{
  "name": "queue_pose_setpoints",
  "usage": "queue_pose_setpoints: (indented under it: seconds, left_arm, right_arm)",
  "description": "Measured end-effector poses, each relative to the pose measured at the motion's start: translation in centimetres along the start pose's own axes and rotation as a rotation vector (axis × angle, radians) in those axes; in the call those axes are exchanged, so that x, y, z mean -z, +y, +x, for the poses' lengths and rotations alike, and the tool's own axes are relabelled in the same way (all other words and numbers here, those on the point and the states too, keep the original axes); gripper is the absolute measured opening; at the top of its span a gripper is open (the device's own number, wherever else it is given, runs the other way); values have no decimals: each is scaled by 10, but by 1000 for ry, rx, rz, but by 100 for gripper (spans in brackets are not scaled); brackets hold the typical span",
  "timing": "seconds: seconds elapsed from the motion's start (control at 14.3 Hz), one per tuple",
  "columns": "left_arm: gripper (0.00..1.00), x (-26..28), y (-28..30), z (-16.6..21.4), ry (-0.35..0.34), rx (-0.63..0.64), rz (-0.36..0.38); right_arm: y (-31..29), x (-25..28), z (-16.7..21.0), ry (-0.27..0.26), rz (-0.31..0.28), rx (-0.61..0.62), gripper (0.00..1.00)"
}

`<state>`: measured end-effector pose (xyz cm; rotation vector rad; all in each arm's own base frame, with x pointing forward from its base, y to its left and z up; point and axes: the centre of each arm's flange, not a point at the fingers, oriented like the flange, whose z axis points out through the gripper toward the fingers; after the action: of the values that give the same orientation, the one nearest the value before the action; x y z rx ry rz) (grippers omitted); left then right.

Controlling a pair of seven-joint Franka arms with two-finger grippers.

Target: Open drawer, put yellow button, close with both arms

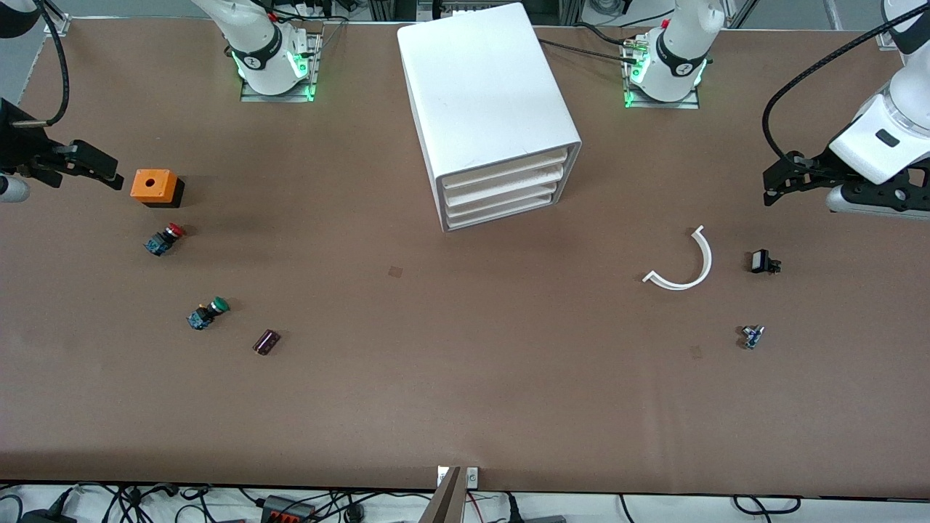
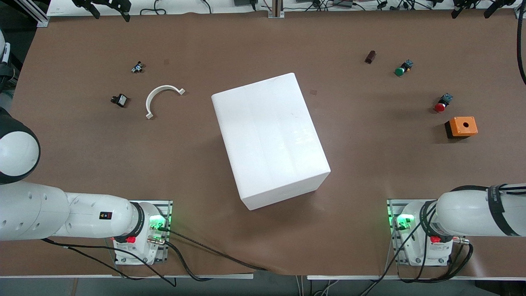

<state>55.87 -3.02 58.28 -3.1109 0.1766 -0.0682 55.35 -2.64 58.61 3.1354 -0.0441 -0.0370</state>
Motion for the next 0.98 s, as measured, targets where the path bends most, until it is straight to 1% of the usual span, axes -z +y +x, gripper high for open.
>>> queue_pose_setpoints:
  seconds: [0.42, 0.98]
  left_arm:
    - [100, 0, 0, 0, -4, -6, 0]
    - [100, 0, 8, 0, -5, -21, -1]
  right_arm:
    - [0, 3, -2, 6, -4, 1, 100]
    - [1, 0, -2, 2, -12, 3, 100]
